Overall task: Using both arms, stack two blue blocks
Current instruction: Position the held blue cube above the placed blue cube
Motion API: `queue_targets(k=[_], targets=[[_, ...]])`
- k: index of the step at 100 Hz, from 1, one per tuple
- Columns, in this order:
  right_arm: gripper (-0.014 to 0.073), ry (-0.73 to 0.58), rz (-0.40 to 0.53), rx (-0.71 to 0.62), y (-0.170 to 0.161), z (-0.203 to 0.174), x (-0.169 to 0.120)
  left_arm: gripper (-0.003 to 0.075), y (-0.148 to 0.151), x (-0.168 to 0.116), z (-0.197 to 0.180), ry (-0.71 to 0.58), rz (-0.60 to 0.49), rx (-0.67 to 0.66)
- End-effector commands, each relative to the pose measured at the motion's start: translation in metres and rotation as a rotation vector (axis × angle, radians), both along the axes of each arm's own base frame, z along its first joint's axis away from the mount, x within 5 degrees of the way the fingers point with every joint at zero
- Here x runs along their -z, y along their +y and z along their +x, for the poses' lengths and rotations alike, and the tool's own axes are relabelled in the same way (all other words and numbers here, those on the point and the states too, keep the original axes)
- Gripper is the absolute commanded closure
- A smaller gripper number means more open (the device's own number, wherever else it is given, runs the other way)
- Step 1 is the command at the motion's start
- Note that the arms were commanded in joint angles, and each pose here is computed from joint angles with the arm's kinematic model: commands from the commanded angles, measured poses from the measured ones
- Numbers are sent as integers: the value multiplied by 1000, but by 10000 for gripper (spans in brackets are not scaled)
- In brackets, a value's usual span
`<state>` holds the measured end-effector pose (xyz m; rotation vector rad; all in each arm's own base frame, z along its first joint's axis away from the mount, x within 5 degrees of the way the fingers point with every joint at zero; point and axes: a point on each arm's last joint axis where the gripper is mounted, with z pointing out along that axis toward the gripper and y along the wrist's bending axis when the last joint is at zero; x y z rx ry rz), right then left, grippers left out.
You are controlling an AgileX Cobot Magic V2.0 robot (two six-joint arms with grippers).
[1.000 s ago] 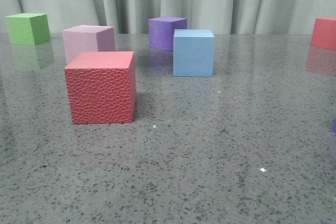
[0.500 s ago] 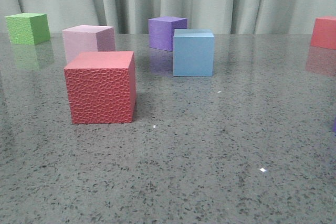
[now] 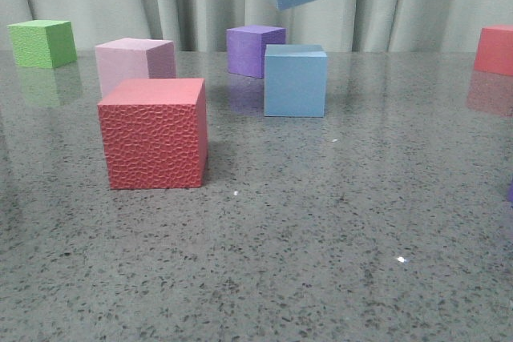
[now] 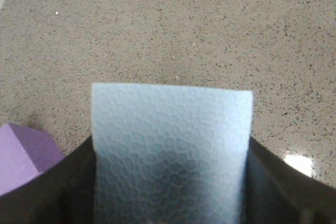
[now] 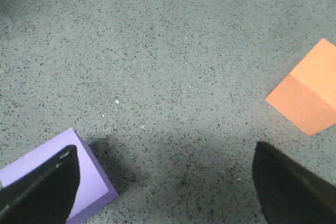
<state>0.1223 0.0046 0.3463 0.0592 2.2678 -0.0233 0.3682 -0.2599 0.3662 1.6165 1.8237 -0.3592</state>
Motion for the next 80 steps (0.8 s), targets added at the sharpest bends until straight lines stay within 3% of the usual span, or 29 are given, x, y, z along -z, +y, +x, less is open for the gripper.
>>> queue_targets(k=[1,80], targets=[[-59,-86,-21,-4,-2,2,-13,508,1,-39,-15,-81,-103,31],[-59,-86,-21,-4,-2,2,-13,509,4,-35,-13,-148,-6,91]])
